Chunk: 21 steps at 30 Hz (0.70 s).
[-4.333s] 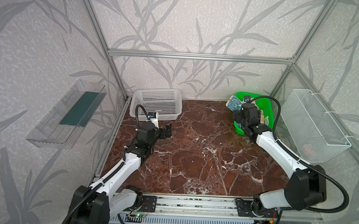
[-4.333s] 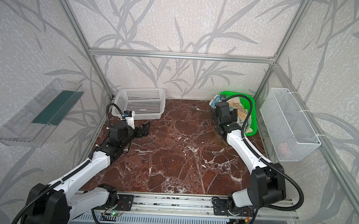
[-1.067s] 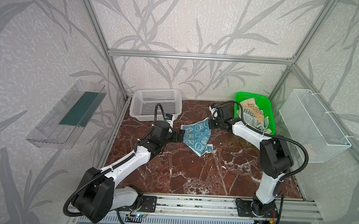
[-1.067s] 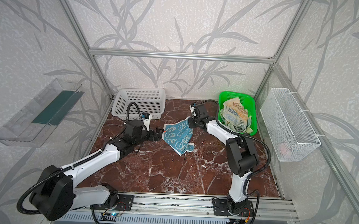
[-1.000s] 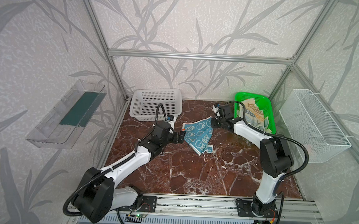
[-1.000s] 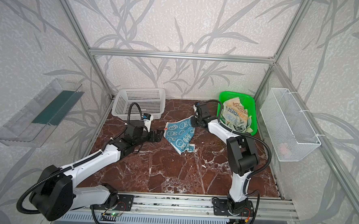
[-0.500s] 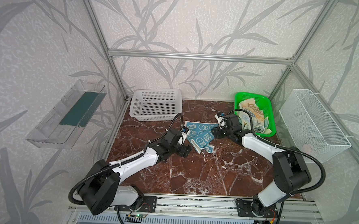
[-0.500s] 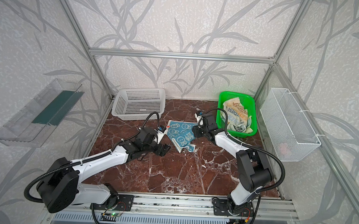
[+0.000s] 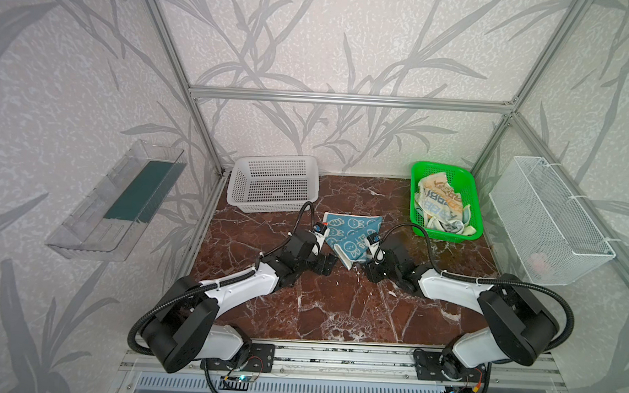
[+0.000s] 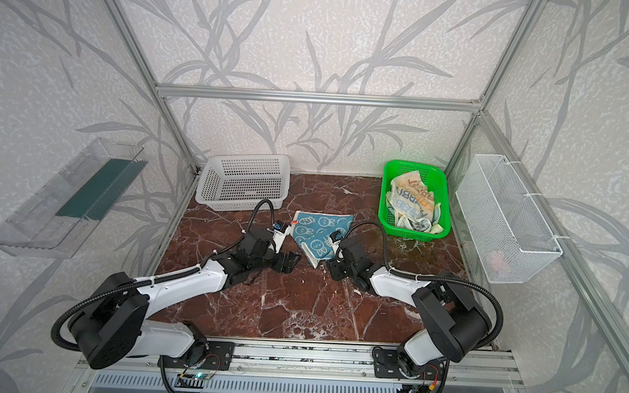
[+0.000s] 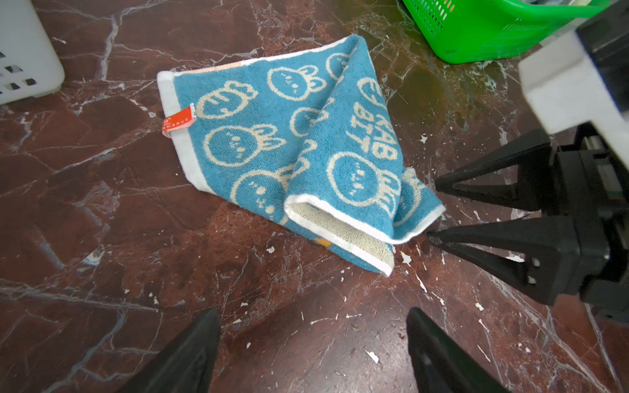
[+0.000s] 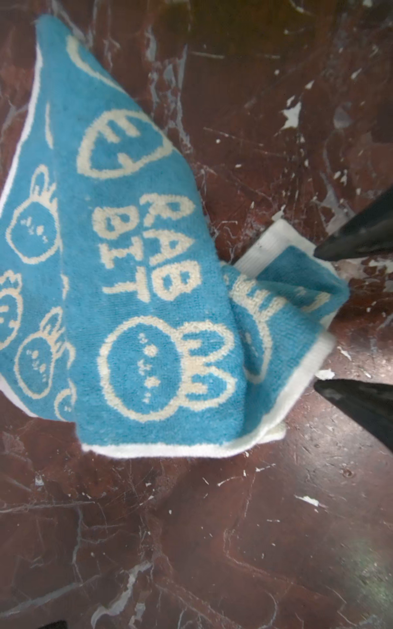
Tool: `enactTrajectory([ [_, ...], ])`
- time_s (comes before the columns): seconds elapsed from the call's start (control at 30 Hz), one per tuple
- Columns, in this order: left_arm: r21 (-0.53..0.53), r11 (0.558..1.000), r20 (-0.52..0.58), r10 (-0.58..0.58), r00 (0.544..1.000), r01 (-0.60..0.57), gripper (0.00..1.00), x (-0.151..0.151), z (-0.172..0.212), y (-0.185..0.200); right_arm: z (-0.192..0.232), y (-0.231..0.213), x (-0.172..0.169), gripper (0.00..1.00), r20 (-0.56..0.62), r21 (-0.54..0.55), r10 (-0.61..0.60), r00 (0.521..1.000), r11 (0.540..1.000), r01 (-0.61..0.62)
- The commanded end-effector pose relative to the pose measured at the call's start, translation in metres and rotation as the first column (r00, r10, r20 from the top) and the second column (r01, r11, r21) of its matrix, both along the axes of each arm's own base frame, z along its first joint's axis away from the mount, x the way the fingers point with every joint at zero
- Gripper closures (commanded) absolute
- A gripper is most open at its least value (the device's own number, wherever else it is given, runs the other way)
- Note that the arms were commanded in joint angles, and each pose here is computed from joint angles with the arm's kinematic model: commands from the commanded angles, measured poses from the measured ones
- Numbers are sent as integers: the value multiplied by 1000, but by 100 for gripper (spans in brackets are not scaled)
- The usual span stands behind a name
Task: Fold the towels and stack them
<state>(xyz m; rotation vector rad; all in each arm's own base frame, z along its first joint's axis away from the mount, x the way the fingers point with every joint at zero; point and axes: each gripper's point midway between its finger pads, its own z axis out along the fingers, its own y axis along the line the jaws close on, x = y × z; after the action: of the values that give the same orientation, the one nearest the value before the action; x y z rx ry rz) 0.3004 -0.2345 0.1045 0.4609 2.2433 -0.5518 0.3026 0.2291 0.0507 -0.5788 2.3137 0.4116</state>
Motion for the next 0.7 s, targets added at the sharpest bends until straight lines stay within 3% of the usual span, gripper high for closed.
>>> enactTrajectory([
  [0.0,-67,997,43,45,998,-42,14,11,13,-3,16,7,18,44,72,23,-42,997,999,40],
  [0.13,-61,997,38,54,998,-52,14,14,10,-3,15,14,20,47,74,44,-31,997,999,28],
  [0.23,-50,997,30,52,998,-50,14,15,8,-4,13,21,24,54,66,46,-23,998,999,20],
  [0.43,-40,998,53,53,997,-51,15,18,17,-3,24,26,34,97,86,42,-25,996,999,21],
  [0.67,-21,999,105,40,994,-38,14,19,35,0,90,24,44,100,155,-6,-10,988,1000,11],
])
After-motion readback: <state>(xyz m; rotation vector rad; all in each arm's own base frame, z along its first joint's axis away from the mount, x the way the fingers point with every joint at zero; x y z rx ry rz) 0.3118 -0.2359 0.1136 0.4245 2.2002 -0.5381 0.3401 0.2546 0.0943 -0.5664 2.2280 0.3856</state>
